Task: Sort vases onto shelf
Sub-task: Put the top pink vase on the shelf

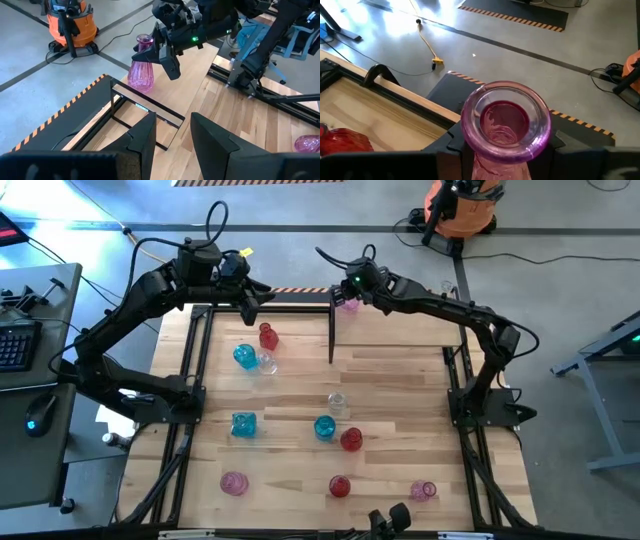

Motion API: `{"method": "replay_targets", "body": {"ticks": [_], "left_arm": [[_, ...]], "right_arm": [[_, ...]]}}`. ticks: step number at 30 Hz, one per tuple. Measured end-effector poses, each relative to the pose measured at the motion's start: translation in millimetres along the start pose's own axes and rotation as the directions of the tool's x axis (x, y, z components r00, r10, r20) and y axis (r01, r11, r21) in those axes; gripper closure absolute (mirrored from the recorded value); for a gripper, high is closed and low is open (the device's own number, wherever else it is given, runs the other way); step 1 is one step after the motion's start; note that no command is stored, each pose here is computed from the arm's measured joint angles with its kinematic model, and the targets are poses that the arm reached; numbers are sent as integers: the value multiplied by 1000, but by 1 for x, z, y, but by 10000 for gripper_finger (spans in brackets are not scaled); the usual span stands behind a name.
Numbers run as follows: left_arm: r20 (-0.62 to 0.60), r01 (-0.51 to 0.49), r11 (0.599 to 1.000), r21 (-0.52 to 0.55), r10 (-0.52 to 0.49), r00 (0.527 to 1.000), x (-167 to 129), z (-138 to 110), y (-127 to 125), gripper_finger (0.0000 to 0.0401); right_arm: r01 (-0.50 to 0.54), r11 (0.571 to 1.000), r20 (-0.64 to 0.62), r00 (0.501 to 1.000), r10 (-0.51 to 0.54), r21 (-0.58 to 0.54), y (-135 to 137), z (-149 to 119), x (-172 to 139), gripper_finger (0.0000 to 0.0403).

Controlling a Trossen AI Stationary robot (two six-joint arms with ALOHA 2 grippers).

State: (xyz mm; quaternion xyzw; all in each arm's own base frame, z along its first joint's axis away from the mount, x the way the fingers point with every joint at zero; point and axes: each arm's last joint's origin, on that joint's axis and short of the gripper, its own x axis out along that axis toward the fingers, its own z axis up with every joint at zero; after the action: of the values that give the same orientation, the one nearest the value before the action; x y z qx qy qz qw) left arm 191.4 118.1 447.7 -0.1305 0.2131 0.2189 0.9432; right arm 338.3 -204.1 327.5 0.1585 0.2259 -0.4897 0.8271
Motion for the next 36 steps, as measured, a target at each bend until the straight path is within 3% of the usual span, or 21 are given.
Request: {"method": "replay_targets", "body": {"ticks": [36], "left_arm": [[0,1,1000,0,-1,1000,0,0,0,288]], "right_arm": [[13,1000,-10,1000,-13,-13,-3,0,0,288]]}}
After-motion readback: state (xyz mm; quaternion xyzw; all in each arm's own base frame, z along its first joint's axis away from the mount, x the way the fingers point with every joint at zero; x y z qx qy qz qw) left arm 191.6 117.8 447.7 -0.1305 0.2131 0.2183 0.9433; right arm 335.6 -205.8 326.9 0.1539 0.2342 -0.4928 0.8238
